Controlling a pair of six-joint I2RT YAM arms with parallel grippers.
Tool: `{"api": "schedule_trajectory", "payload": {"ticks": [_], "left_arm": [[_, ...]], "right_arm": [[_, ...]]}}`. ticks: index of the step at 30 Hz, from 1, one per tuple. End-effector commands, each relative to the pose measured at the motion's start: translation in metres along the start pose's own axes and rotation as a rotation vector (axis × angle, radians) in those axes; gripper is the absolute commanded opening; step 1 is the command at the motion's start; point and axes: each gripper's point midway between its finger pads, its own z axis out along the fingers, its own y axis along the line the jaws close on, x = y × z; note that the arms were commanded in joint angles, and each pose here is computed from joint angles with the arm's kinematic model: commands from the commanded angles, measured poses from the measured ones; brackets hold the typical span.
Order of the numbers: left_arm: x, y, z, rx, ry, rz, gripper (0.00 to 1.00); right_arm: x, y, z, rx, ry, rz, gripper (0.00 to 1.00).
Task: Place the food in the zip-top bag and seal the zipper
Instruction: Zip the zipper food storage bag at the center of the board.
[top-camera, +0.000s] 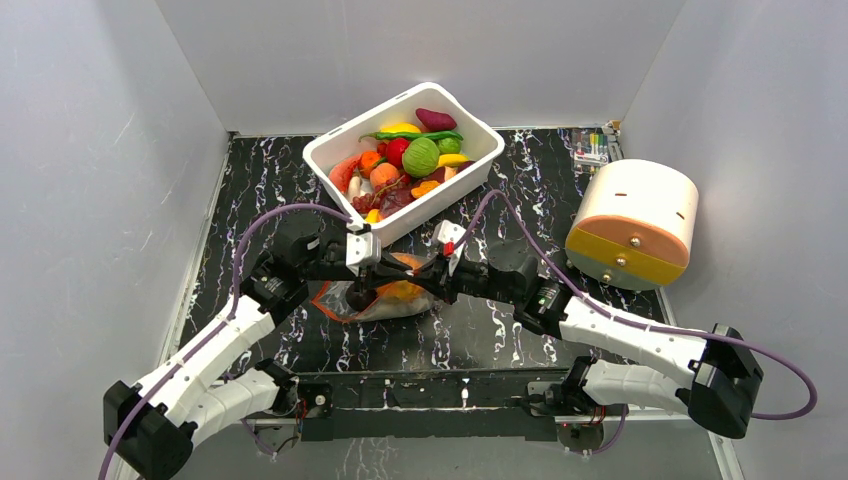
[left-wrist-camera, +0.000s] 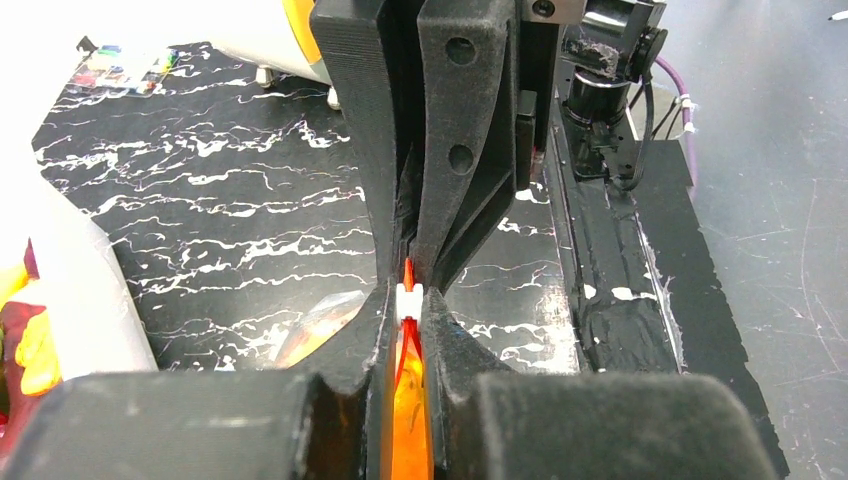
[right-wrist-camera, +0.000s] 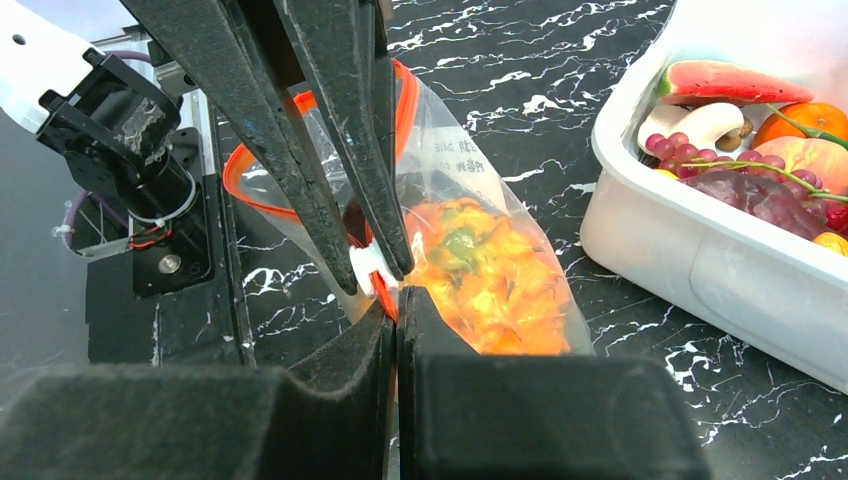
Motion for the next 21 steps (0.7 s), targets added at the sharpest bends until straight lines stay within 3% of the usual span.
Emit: {"api": "schedule_trajectory", "payload": {"ticks": [1, 17, 21], "left_arm": [[-0.008, -0.005, -0.004, 0.004, -0.007, 0.064, 0.00], [0.004, -0.012, -0.015, -0.021, 0.065, 0.039, 0.00], [0.001, -0.013, -0.014, -0.009, 0.053, 0.035, 0.00]], "right_arm": [[-0.056, -0.004, -0.001, 0.029, -0.169, -0.030, 0.00], [-0.054, -0.011, -0.021, 0.107, -0.202, -0.014, 0.00], [-0.054, 0.006, -0.022, 0.005, -0.192, -0.084, 0.01]]}}
